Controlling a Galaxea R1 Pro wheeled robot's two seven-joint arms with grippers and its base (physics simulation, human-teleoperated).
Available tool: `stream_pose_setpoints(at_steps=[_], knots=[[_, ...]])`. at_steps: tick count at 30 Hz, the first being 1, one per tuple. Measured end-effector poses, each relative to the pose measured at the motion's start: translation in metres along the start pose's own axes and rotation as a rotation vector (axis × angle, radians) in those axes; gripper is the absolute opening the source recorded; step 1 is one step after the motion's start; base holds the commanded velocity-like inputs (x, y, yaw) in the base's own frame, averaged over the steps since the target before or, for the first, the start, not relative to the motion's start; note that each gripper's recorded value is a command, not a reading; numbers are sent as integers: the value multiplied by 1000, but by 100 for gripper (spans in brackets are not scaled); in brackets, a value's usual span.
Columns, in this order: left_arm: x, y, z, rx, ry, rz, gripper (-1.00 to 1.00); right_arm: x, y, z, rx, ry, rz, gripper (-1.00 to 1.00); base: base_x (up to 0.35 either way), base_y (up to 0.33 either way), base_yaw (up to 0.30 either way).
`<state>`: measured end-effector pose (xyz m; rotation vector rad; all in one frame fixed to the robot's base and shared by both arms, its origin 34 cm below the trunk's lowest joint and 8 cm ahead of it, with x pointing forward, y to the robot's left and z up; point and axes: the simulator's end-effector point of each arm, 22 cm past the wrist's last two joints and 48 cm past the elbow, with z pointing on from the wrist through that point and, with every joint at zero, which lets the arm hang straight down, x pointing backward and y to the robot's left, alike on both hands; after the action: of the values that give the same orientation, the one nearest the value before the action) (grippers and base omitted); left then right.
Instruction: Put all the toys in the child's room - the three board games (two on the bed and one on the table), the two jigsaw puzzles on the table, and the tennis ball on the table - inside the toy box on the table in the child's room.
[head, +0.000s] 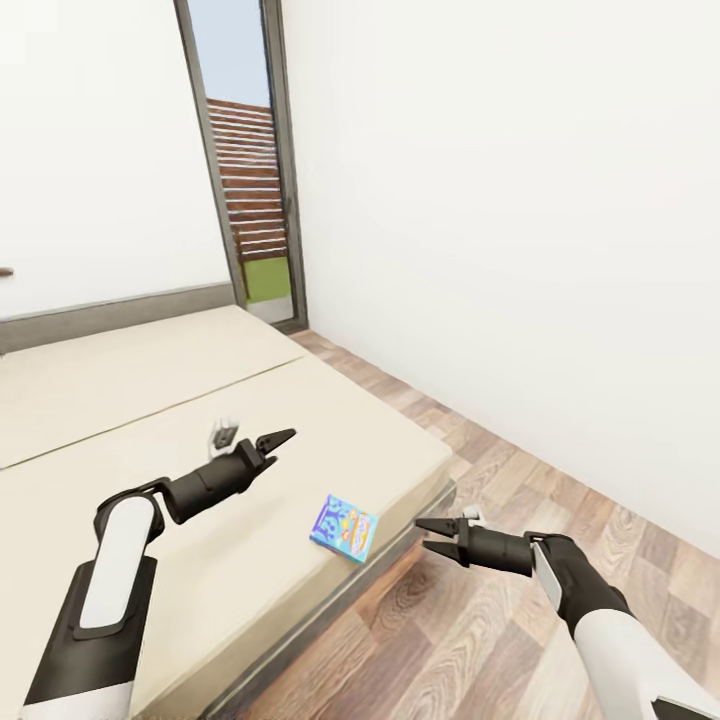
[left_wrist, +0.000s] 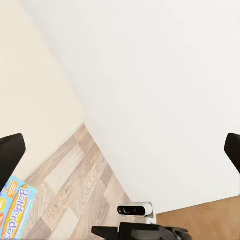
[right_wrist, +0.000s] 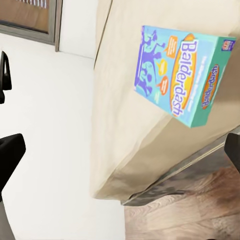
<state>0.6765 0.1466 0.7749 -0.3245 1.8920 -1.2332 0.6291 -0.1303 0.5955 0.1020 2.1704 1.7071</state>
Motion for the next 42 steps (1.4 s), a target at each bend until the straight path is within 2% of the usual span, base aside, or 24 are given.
stream_pose_setpoints(at_steps=[6,14,19,26,38,42], knots=[[0,6,9,-73,8,11,100,-1,-3,-3,8,-4,5,100,0,0,78],[3,14,17,-162,19,-38,100,-5,-7,-11,21,-11,8,100,0,0,23],[9,13,21,-177,39,-55,100,-8,-7,-14,23,-19,10,100,0,0,7],[15,11,24,-181,58,-55,100,-20,-8,-24,30,-45,4,100,0,0,2],[17,10,25,-180,64,-55,100,-27,-9,-33,37,-65,0,100,0,0,0],[22,16,24,-181,64,-54,100,-24,-17,-32,37,-66,-1,100,0,0,0]])
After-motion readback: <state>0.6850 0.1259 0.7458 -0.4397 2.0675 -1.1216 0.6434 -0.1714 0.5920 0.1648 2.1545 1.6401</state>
